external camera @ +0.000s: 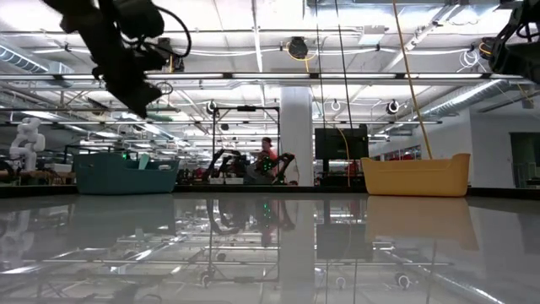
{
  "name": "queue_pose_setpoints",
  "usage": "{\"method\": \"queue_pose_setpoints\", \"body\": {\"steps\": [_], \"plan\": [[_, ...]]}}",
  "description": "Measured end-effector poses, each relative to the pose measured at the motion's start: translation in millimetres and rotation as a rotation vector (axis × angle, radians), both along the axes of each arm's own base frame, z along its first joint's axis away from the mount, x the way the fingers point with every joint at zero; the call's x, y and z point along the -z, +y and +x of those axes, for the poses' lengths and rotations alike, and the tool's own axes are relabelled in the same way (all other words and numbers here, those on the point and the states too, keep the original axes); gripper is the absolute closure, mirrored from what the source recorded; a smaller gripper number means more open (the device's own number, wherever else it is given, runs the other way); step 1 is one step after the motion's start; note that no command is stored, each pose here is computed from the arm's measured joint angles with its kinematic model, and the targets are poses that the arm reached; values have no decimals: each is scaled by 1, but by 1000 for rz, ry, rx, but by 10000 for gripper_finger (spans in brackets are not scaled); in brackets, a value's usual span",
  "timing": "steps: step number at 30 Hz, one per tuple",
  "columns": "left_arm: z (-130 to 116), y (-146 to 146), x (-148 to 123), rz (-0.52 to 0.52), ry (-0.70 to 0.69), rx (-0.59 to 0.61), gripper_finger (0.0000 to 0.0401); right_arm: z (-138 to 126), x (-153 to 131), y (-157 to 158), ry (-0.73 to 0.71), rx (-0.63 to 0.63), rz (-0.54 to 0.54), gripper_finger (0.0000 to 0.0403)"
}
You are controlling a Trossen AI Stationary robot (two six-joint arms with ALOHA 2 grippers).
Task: Sort silverware by color (type)
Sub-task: Put the green spoon into the blue bin, then return to Home Position
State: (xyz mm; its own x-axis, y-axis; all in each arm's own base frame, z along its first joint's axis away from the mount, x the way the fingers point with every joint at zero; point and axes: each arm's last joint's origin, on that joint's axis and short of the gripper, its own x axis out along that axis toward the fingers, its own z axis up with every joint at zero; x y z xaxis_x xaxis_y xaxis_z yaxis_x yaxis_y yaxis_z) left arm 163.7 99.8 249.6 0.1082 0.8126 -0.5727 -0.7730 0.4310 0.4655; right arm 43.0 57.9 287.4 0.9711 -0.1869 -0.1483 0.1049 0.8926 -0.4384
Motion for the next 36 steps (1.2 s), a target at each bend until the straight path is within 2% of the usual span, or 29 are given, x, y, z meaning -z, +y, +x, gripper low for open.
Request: {"method": "queue_pose_setpoints", "body": {"steps": [5, 11, 16, 26, 32, 36], "plan": [[-8, 26, 13, -47, 26, 64, 356, -1, -1, -4, 2, -1, 8, 401], [-22, 49, 29, -118, -54, 95, 343, -1, -1, -6, 7, -3, 2, 402], [-26, 61, 42, -175, -15, 62, 338, -1, 0, -6, 31, -12, -13, 401], [-18, 72, 71, -284, 83, 48, 330, -2, 0, -6, 37, -16, -30, 401], [-18, 71, 70, -292, 29, -9, 267, -2, 1, -9, 40, -11, -26, 401], [-17, 65, 61, -252, -24, -35, 222, -4, 1, -15, 34, 2, 9, 401]]}}
